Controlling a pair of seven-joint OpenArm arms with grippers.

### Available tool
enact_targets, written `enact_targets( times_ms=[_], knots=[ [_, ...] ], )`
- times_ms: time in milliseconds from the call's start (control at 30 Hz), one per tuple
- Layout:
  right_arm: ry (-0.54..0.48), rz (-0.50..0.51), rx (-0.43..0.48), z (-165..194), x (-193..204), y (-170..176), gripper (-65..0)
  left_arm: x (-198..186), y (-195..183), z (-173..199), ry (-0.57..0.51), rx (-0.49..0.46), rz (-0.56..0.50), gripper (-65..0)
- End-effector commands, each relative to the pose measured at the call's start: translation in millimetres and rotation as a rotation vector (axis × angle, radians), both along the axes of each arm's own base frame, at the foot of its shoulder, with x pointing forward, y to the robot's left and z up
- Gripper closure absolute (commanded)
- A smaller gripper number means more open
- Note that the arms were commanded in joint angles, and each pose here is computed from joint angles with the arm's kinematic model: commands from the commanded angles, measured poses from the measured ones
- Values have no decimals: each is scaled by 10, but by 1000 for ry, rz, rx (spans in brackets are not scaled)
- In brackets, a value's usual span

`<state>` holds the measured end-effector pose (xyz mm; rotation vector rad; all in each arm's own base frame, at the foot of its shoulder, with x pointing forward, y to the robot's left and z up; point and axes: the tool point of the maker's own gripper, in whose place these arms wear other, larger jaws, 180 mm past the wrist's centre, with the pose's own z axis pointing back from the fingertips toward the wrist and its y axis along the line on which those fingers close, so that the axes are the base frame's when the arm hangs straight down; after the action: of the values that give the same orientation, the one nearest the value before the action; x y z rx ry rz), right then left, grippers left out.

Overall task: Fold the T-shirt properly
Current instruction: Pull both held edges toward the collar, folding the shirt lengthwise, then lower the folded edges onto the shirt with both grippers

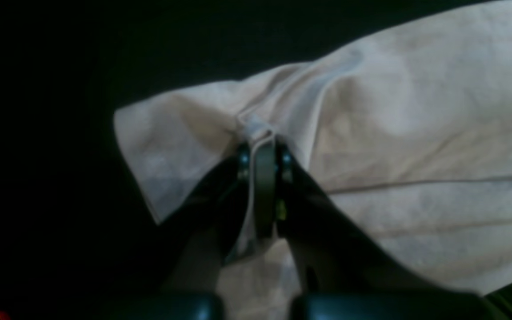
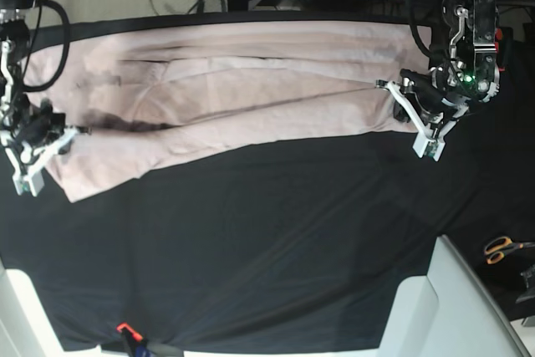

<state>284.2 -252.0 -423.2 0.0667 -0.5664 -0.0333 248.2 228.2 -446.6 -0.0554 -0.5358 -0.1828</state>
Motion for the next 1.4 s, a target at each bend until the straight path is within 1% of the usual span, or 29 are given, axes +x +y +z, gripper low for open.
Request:
enact_targets(
  times_ms=[0,100,267,433,633,767,900,1067,1367],
  knots=[
    [-45,-2,-10,114,83,-60,0,98,19,104,-42,2,-5,0],
    [-29,7,-12,70,-41,-30,0,20,43,77,-29,6,-1,0],
    [-31,26,-17,103,-201,65,0,-126,87,39,-4,20,-8,0],
    [-15,36,-16,72,-384,124,0,-188,67,6,-40,4,-5,0],
    [-24,-24,-31,158,-575,-39,0,-226,68,-18,-34,3,-4,0],
    [-4,-16,-39,189,-692,-14,0,-212,52,-14,-39,-2,-2,0],
    [-16,-20,-16,214,-750,127,0,-189,26,-9,-42,-5,-7,0],
    [-9,-31,23,161,-798,270,0,-176,42,18,-51,-3,-4,0],
    [29,-40,31,78,-968,290,0,-208,71,-2,-42,4,-4,0]
  ],
)
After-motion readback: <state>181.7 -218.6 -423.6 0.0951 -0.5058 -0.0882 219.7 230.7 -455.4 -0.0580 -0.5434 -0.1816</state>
